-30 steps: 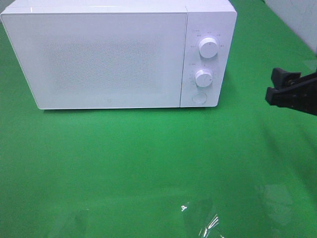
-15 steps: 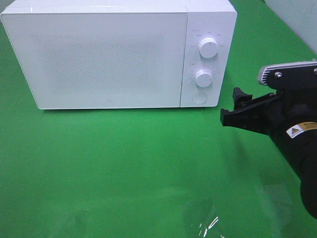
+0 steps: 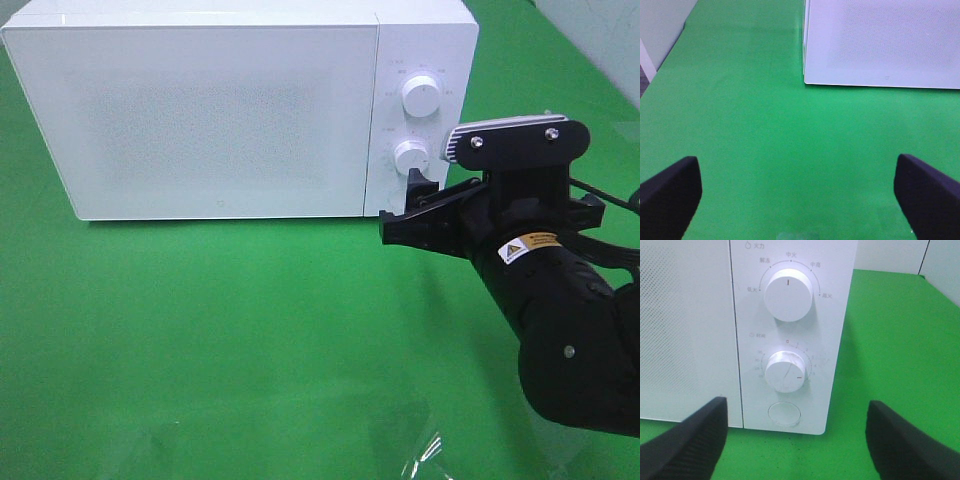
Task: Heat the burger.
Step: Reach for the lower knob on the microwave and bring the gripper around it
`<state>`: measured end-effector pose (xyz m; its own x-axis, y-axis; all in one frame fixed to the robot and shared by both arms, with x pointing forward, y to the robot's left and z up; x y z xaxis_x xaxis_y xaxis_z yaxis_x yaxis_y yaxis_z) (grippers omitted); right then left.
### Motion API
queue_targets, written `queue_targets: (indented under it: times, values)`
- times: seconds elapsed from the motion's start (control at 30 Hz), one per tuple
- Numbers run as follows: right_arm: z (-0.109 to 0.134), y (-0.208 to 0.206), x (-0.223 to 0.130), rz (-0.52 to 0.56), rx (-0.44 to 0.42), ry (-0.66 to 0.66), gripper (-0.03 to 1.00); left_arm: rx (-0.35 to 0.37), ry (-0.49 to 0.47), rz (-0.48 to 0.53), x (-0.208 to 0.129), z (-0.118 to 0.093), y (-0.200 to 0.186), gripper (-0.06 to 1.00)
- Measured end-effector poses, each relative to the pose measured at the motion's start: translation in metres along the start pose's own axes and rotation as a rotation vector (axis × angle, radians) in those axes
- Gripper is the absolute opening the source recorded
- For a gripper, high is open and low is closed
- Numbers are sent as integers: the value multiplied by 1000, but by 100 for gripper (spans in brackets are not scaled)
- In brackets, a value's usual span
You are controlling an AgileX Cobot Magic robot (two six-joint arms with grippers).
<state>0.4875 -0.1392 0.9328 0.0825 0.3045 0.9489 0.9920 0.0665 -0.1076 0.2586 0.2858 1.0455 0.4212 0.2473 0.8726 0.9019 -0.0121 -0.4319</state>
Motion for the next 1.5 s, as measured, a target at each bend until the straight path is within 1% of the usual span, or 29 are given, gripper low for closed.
queue_targets:
  times: [0.27,0.4,0.47,0.53,0.63,0.77,1.07,1.23,1.5]
  values:
    - [2,5,4,-9,-11,14,74,0,0,0,0,0,0,96]
    - [2,15,1,-1,-31,12,74,0,0,0,0,0,0,96]
    - [2,29,-5,16,-61,8,74,0,0,0,0,0,0,96]
    - [5,33,-6,17,-65,8,74,0,0,0,0,0,0,96]
    - [6,35,-6,18,-66,8,74,0,0,0,0,0,0,96]
    - [17,47,-14,26,-61,-9,74,0,0,0,0,0,0,96]
    - [19,74,-17,10,-83,-5,74,0,0,0,0,0,0,96]
    - [24,88,-15,-11,-87,4,74,0,0,0,0,0,0,96]
    - [26,103,-20,3,-84,6,74,0,0,0,0,0,0,96]
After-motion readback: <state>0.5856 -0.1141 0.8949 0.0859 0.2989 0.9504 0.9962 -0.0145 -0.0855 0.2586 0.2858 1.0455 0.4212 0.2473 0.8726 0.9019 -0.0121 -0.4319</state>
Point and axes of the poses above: a point on each arm's last joint axis where the gripper is mounted, y pointing out along that axis toward the gripper, z along the wrist's bending axis when the last joint is at zero, x = y × z, the point moved 3 cm from there along y, pointing out along that axis toward the gripper, and after that the axes turned 14 degrees about -y, right-handed, at the moved point
